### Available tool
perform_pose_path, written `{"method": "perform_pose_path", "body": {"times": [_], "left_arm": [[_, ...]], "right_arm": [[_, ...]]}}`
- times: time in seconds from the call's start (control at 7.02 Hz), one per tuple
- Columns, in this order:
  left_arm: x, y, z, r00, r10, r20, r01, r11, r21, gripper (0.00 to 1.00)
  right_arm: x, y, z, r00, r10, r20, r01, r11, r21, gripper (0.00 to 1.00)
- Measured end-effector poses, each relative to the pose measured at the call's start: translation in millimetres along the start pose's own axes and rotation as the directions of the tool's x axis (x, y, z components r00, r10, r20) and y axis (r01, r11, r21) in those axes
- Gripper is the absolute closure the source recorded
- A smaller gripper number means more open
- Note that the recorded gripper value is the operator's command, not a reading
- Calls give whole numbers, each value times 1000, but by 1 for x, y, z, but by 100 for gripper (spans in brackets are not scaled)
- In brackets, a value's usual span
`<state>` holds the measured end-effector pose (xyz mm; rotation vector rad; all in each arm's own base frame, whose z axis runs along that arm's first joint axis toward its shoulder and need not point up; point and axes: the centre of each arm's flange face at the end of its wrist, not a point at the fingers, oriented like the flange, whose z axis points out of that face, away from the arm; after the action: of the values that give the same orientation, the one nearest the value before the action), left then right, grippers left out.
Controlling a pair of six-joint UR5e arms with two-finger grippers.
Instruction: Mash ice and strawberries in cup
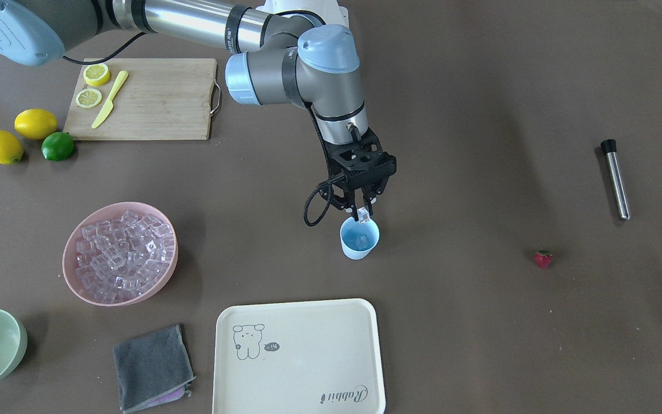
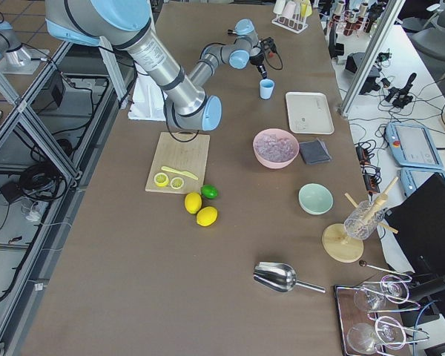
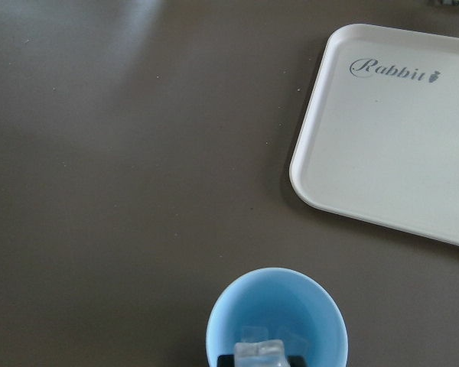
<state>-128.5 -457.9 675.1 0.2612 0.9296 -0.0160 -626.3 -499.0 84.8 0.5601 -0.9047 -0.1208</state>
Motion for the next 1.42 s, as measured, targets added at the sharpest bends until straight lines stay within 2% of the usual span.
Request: {"method": "perform_pose_path", "body": {"times": [0.14,0.28,0.43,0.57,1.0,1.14,1.42], "left_arm": [[0,-1,0,1000,0,0,0,1000,0,1],[0,-1,0,1000,1,0,-1,1000,0,1],[1,-2,0,1000,2,0,-2,1000,1,1],[1,-3,-1,1000,3,0,-3,1000,2,1],[4,-10,-3,1000,4,3,-4,1000,6,1],[5,-14,-4,1000,6,10,-6,1000,8,1],[10,-20,-2,1000,-3,13,3,1000,4,1]], "right_arm": [[2,-1,2,1000,1,-9,-1,1000,7,79],[4,-1,5,1000,1,-19,-1,1000,13,54],[5,-2,7,1000,3,-25,-3,1000,17,13],[6,-2,8,999,18,-26,-18,1000,20,2],[27,3,6,998,67,-17,-67,998,8,1],[63,5,-2,999,54,-4,-54,998,-16,1],[175,-3,-29,999,14,31,-11,996,-90,1]]}}
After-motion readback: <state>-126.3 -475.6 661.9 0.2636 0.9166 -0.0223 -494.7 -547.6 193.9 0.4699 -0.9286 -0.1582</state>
